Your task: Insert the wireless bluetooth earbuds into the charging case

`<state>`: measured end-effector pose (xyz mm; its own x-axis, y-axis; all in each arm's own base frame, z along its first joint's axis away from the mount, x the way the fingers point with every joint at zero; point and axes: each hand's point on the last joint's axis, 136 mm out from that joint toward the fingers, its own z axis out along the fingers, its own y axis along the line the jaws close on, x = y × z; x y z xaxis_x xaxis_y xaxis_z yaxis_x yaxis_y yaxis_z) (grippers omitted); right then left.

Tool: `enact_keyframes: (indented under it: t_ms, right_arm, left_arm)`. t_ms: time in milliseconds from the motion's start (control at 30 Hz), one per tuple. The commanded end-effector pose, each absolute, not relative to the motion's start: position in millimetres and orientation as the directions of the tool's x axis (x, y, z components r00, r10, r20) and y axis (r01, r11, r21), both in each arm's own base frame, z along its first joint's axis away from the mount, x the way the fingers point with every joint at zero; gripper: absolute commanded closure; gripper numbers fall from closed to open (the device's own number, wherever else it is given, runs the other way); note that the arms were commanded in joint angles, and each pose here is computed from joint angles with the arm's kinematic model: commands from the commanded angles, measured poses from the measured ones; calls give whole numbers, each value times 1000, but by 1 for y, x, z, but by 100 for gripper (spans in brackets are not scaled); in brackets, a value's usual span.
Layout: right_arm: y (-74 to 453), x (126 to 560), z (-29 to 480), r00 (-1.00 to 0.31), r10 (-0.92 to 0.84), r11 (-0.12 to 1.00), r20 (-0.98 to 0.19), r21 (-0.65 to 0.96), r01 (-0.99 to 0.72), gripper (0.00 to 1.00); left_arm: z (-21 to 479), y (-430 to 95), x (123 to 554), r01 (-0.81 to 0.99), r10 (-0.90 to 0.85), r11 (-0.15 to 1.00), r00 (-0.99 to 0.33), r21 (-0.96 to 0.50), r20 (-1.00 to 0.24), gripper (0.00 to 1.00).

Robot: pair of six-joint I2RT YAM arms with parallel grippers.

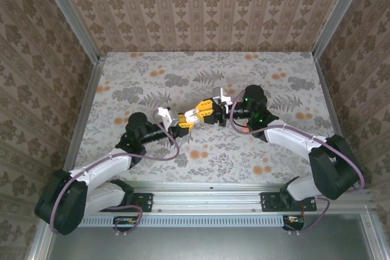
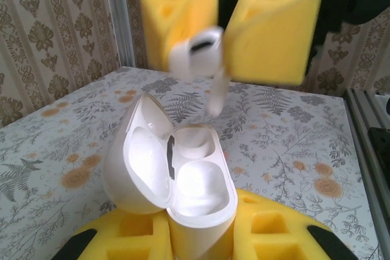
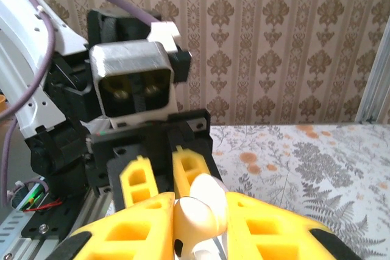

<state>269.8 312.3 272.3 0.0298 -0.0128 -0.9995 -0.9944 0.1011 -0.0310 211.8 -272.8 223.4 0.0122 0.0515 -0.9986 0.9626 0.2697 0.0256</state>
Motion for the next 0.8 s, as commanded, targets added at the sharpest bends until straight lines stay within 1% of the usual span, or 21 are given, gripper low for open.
enact_keyframes:
  t_ms: [0, 300, 767]
  right_arm:
    - [314, 273, 277, 46, 3, 79, -999, -45, -996, 76]
    - [311, 280, 273, 36, -4, 95, -999, -36, -995, 76]
    - [307, 276, 257, 32, -97, 80, -995, -40, -996, 76]
  left_arm:
    - [255, -275, 208, 960, 4, 253, 121, 118, -993, 92]
    - [259, -273, 208, 955, 3, 267, 132, 128, -991, 92]
    - [266, -275, 205, 958, -8, 252, 146, 139, -989, 92]
